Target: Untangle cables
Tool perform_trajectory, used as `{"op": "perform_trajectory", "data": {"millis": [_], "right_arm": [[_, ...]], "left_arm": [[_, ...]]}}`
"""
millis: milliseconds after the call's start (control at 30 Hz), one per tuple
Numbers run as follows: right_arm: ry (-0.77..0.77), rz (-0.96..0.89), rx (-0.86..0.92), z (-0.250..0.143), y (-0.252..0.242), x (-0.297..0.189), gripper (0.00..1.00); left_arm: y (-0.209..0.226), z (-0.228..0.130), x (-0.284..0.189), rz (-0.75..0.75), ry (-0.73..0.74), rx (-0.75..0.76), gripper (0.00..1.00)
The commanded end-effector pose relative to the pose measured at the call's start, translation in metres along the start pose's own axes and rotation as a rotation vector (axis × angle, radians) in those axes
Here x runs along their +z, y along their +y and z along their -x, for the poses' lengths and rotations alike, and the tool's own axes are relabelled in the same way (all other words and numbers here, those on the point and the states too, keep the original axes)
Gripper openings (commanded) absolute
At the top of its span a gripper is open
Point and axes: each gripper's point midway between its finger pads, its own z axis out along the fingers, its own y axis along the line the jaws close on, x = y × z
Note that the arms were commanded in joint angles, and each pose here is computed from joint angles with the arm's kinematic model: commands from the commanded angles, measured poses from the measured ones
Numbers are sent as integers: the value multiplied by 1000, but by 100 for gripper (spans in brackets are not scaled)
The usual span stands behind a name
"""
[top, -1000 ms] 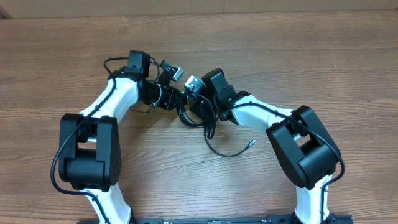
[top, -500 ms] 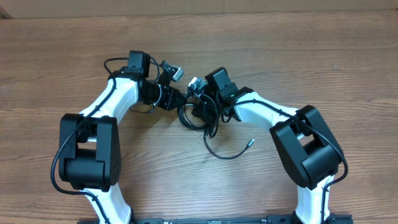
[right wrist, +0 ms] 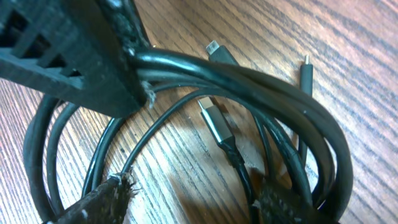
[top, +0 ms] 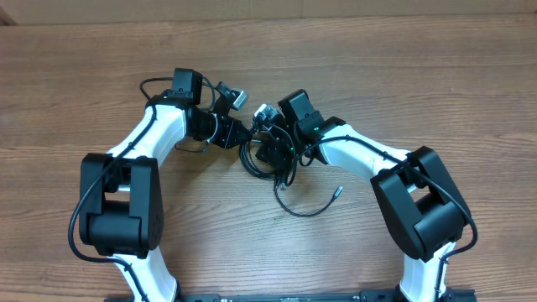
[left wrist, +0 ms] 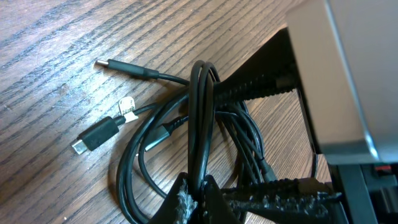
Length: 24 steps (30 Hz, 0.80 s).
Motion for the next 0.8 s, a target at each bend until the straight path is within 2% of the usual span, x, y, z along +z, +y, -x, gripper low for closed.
{"op": "perform_trajectory", "data": {"millis": [0, 233, 567, 767], "right_arm": [[-42, -3, -15, 11, 2, -10, 69], [-58, -135, -32, 17, -21, -12, 76], [-31, -133, -81, 11, -21, -8, 79], [-54, -128, -100, 20, -13, -16, 80]], "left_arm": [[-1, 8, -2, -19, -21, 23, 4], [-1, 8, -2, -19, -22, 23, 4], [-1, 8, -2, -19, -22, 23, 4], [-1, 8, -2, -19, -22, 23, 4]]}}
